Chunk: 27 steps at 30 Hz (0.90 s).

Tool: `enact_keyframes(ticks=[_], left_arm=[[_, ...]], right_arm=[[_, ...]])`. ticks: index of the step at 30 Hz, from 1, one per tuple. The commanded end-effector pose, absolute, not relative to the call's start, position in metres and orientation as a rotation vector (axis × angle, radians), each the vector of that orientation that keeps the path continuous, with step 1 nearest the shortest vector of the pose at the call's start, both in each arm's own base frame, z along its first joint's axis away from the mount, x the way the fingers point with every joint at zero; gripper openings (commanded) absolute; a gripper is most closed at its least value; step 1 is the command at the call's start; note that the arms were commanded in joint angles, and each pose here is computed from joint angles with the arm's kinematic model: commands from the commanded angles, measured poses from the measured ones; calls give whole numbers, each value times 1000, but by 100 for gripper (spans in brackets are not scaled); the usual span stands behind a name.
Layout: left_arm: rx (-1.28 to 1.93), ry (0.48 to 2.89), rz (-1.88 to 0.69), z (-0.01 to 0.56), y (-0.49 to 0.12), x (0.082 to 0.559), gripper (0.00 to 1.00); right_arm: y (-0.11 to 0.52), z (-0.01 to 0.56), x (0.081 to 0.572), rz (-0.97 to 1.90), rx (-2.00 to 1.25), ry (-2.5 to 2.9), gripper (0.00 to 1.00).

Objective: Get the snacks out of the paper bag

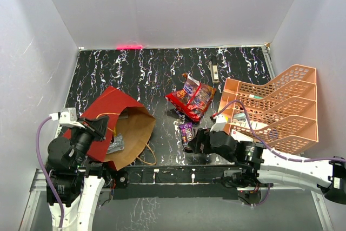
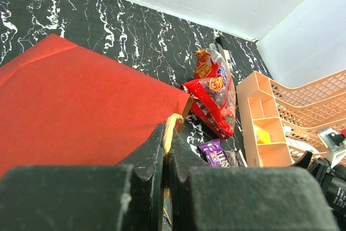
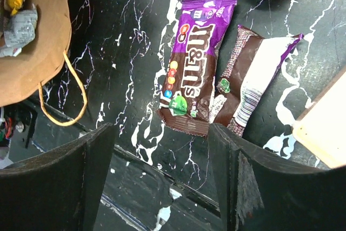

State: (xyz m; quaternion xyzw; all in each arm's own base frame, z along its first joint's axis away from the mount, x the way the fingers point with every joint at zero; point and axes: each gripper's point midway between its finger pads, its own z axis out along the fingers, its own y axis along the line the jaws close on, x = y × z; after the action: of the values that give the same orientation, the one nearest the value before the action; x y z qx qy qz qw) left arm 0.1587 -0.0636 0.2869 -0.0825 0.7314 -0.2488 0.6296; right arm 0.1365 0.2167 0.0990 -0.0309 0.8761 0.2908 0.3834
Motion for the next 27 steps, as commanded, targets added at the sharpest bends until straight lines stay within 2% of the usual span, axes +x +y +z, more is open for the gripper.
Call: enact_keyframes(ticks=[1, 10, 14, 18, 22, 27], left_arm=[[-174, 1634, -570, 296, -63, 158, 0], [-182, 1663, -571, 291, -64, 163, 0], [-181, 1658, -568, 293, -64, 162, 0], [-185, 1670, -564, 291, -63, 163, 0], [-185, 1656, -561, 293, -62, 161, 0], [-178, 1653, -569, 294, -64, 160, 0]], right_arm=[[230, 128, 141, 784, -198, 2145, 73], [335, 172, 130, 1044, -802, 1734, 75], [383, 181, 120, 1171, -965, 1537, 75], [427, 192, 111, 1168, -1136, 1268, 75], [462, 173, 99, 1137, -1373, 1065, 76], [495, 139, 107, 1049, -1536, 998, 76]])
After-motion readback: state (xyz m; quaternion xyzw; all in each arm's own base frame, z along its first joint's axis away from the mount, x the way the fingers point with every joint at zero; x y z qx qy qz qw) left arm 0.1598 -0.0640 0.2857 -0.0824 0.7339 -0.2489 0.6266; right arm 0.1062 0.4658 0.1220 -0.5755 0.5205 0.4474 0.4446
